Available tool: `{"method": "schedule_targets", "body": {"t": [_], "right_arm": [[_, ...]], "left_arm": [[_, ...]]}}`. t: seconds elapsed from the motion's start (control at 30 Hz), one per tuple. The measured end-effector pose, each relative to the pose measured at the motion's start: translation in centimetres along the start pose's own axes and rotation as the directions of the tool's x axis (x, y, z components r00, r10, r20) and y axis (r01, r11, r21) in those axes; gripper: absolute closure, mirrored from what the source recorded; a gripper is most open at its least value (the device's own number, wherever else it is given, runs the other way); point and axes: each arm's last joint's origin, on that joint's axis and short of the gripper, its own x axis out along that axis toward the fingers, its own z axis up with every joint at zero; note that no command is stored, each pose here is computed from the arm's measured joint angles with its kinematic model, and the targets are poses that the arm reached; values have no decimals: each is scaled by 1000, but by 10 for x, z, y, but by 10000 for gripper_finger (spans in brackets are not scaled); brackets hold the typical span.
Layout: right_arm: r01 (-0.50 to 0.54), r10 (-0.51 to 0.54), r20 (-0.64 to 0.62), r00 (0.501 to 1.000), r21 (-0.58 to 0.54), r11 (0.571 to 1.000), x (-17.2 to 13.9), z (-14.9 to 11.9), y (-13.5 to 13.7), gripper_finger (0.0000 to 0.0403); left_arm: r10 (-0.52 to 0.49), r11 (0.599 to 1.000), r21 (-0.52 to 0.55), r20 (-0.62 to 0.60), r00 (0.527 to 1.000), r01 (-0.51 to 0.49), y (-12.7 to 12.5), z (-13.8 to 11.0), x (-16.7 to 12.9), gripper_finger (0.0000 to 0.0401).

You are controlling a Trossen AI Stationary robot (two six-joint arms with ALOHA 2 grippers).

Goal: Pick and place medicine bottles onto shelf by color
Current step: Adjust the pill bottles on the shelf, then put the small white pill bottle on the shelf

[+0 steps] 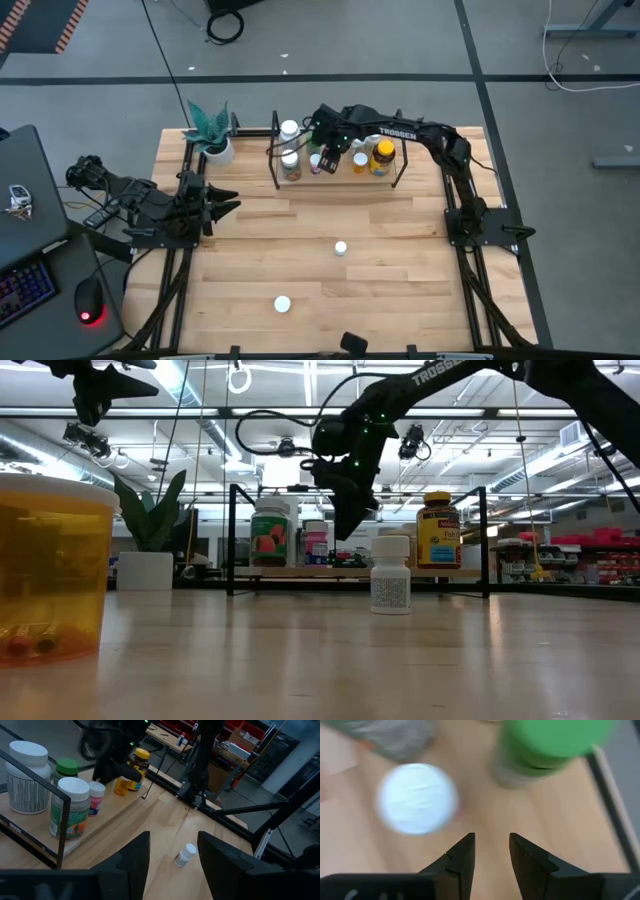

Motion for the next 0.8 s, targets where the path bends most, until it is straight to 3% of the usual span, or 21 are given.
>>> {"method": "schedule_targets", "body": {"t": [0.33,0.57,0.8], "right_arm": [[-29,29,15,999,6,1000,0,2,33,280],[-32,31,51,998,32,999,-1,5,37,282],[-52,55,-31,998,86,995,-3,-1,38,282]], "left_arm": [[2,1000,4,-2,1000,-2,0,0,0,229],[2,1000,3,-2,1000,-2,0,0,0,229],[2,1000,3,-2,1000,-2,0,0,0,229]]}}
